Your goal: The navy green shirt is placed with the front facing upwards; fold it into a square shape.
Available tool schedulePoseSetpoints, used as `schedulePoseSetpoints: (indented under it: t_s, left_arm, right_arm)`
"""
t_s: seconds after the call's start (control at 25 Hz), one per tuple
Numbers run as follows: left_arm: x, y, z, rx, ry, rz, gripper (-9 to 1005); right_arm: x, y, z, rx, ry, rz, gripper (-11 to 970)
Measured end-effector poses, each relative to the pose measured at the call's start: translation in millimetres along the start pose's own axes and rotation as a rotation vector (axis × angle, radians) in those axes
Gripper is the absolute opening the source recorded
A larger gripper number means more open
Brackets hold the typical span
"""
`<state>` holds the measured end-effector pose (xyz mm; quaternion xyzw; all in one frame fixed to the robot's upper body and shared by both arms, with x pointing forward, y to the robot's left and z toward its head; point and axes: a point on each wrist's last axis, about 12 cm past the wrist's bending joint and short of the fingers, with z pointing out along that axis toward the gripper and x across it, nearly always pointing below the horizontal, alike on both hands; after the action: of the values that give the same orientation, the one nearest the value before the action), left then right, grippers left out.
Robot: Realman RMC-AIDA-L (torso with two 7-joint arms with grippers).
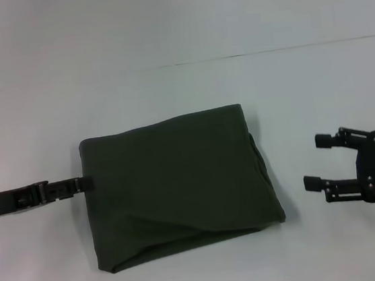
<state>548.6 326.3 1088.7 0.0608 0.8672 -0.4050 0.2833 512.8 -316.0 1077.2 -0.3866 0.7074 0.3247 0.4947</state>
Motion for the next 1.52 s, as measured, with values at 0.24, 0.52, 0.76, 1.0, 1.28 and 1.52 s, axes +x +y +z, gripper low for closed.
schedulePoseSetpoints:
  t_s: [0.24,0.52,0.76,1.0,1.28,1.52]
  left_arm:
    - [8,-15.9,-12,0.116,-0.058,0.309,802]
    - [41,-27.5,-21,0.225,-0.202,0.641,962]
    - [89,-29.0,-31,0.248,-0.291,0.871,954]
    - [111,-13.0,-27,0.152,-0.251,0.827,946]
    - [121,-7.5,-20,0.129,-0.228,0.81,946]
    - [119,-8.4,-19,0.14,-0.221,0.819,946]
  right_arm:
    - [-5,2.9,1,0.005,-0.092,-0.026,928]
    - [8,14.9,7,-0.023,-0.116,0.007,927]
    - [34,33.1,-3,0.008,-0.116,0.003,927]
    - [58,45.9,-12,0.074,-0.084,0.02,927]
    - [69,50.7,-14,0.099,-0.056,0.039,927]
    - [70,51.0,-14,0.1,-0.053,0.031,928]
